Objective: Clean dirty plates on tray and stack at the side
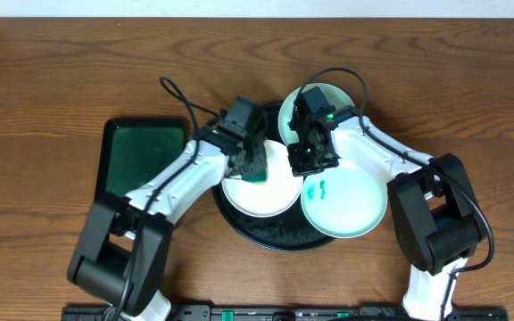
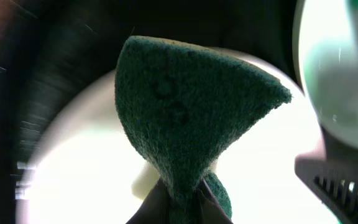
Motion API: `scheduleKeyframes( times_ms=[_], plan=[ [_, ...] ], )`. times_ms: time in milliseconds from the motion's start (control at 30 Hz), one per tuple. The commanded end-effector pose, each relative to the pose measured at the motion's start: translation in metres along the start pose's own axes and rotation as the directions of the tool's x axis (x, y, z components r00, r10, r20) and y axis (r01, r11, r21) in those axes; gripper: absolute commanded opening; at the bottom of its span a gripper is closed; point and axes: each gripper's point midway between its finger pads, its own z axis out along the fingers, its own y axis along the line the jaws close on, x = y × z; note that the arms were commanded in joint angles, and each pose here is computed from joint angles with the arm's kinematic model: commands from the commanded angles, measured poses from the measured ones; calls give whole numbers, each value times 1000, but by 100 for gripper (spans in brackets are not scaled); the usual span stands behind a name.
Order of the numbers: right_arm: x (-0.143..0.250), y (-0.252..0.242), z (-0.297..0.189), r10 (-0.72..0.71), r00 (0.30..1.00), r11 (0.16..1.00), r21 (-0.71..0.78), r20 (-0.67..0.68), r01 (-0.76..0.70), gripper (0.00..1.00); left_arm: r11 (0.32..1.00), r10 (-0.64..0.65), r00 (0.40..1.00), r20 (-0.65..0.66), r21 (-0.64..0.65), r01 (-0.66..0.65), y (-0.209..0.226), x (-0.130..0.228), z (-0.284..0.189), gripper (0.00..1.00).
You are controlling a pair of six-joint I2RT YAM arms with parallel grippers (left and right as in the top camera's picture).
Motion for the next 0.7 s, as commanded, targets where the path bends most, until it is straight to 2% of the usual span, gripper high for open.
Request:
scheduleKeyframes(
  times_ms=[0,67,100,200,267,400,667],
  plan=[
    [1,-9,5,19,1000,999,36,-3,-19,1,1000,-10,994,-112,13,12,2,31,20,7],
    [0,-9,5,19,1000,999,36,0,-19,1,997,-12,995,-101,-72,5,20,32,22,8],
    [-1,-8,5,18,1000,999,34,4,-18,1,988,-15,997,-78,-156,3,36,29,20,7],
    [-4,-7,4,23,1000,999,31,16,-24,1,933,-30,999,-13,-359,23,80,20,8,7],
    [-6,-5,2,17,1000,999,29,26,-18,1,905,-53,999,7,-421,51,97,14,-5,7],
    [-13,4,-8,-6,997,1000,17,72,5,1,910,-97,992,80,-396,121,104,-3,-36,8],
    [-28,16,-46,-103,972,990,120,210,79,1,968,-102,941,322,-187,169,79,-34,-130,7]
  ],
)
